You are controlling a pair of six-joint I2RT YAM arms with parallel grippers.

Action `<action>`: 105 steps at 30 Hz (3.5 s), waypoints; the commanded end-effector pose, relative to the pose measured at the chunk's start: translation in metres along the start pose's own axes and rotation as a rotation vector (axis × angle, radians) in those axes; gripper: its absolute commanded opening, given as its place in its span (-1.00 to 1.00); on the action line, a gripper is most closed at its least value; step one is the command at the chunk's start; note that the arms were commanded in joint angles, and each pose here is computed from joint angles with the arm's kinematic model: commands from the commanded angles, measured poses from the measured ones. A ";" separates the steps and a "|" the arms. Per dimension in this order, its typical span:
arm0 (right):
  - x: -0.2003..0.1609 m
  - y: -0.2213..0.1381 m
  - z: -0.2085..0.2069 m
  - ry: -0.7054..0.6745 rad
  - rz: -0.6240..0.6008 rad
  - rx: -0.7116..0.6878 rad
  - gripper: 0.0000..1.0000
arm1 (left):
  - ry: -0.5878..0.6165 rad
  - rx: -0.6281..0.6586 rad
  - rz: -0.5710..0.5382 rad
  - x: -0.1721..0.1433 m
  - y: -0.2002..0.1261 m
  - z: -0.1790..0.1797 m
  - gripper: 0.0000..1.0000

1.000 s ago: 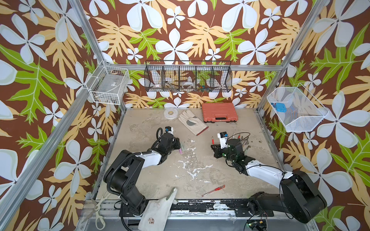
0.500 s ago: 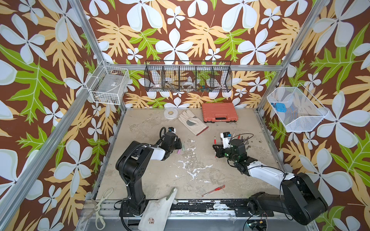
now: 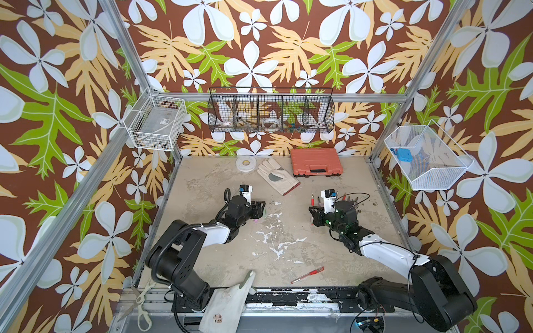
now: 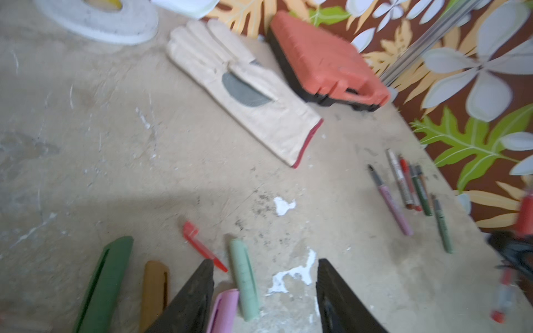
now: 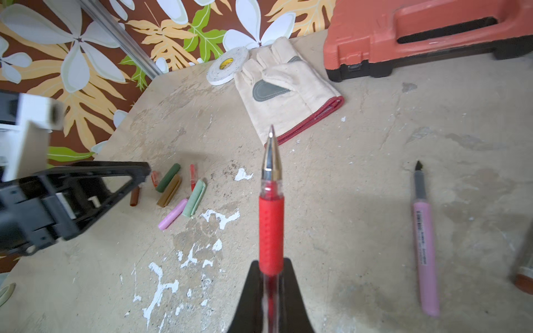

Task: Remove pen caps from pens
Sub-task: Place the pen cap at the center of the table, then place the pen at the middle-right of the table, then pick up the pen from the bottom-center of the table.

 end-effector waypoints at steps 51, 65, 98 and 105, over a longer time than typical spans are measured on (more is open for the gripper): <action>0.016 -0.032 0.002 -0.008 -0.079 -0.232 -0.04 | 0.188 -0.210 -0.185 0.007 -0.066 -0.049 0.16; -0.015 -0.083 0.018 0.143 0.262 -0.080 0.04 | 0.392 -0.454 0.169 -0.033 -0.100 -0.135 0.12; -0.044 -0.087 0.014 0.235 0.488 -0.022 -0.05 | 0.823 -0.551 0.461 -0.147 -0.100 -0.235 -0.01; -0.044 -0.090 0.016 0.234 0.479 -0.009 -0.05 | 0.831 -0.522 0.457 -0.149 -0.096 -0.235 -0.16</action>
Point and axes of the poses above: each gripper's point midway between its finger pads, its own y axis out along the fingers, its own z axis along the line the jaws close on, x = y × z, the point moved 10 cm from there along -y, back along the fingers, and after that the axes turned 14 degrees about y, right-handed, at the moved point
